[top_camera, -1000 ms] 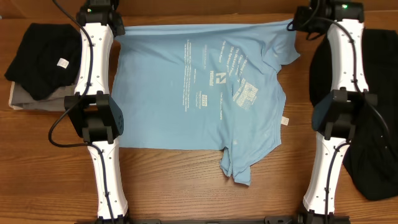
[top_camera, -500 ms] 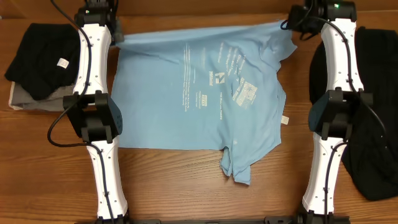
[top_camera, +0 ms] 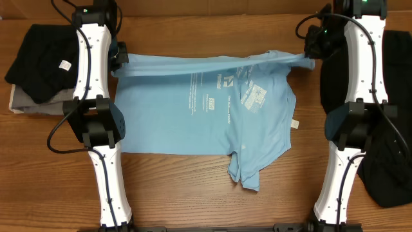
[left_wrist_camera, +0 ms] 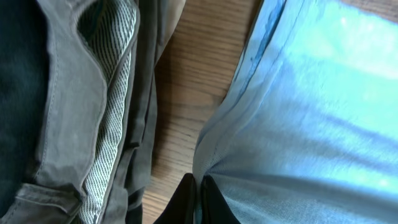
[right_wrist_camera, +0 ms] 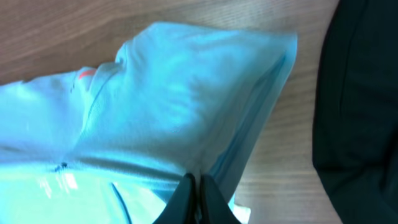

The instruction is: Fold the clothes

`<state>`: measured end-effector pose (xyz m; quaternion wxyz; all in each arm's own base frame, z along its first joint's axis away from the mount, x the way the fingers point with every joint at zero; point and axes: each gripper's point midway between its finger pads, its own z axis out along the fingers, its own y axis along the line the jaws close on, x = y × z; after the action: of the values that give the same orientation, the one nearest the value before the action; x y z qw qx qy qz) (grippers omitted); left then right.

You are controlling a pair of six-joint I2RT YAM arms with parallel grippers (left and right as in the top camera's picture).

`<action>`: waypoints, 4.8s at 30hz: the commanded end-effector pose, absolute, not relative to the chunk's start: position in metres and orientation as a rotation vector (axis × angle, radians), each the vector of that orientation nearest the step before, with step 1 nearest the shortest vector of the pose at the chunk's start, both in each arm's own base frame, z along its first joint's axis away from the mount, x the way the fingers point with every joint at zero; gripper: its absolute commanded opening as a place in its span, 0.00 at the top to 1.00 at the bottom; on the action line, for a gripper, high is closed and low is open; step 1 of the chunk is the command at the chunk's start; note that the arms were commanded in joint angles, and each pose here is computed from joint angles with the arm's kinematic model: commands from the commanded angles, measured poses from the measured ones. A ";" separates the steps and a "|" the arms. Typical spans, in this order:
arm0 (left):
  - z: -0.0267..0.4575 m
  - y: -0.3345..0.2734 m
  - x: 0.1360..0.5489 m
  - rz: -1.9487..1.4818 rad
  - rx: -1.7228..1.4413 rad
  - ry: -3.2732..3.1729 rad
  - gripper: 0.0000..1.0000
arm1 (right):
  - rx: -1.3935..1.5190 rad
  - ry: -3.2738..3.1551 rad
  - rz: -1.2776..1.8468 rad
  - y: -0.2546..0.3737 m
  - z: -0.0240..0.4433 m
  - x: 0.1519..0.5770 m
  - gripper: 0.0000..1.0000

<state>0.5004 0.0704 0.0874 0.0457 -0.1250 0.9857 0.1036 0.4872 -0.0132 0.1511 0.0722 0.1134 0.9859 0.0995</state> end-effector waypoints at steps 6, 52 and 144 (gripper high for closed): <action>0.096 0.084 0.498 0.330 -0.343 3.006 0.96 | 0.383 3.050 0.276 -0.019 0.138 0.466 0.96; 0.028 0.079 0.458 0.351 -0.248 3.246 0.21 | 0.299 3.170 0.319 -0.015 0.081 0.451 0.44; 0.349 0.042 0.454 0.011 -0.206 2.474 0.00 | 0.554 2.976 -0.046 -0.059 -0.002 0.371 0.96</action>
<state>0.4512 0.0399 0.3555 0.3310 -0.0766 0.9405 0.0094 0.3690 -0.0196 0.0014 0.0633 0.1492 0.9858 0.0436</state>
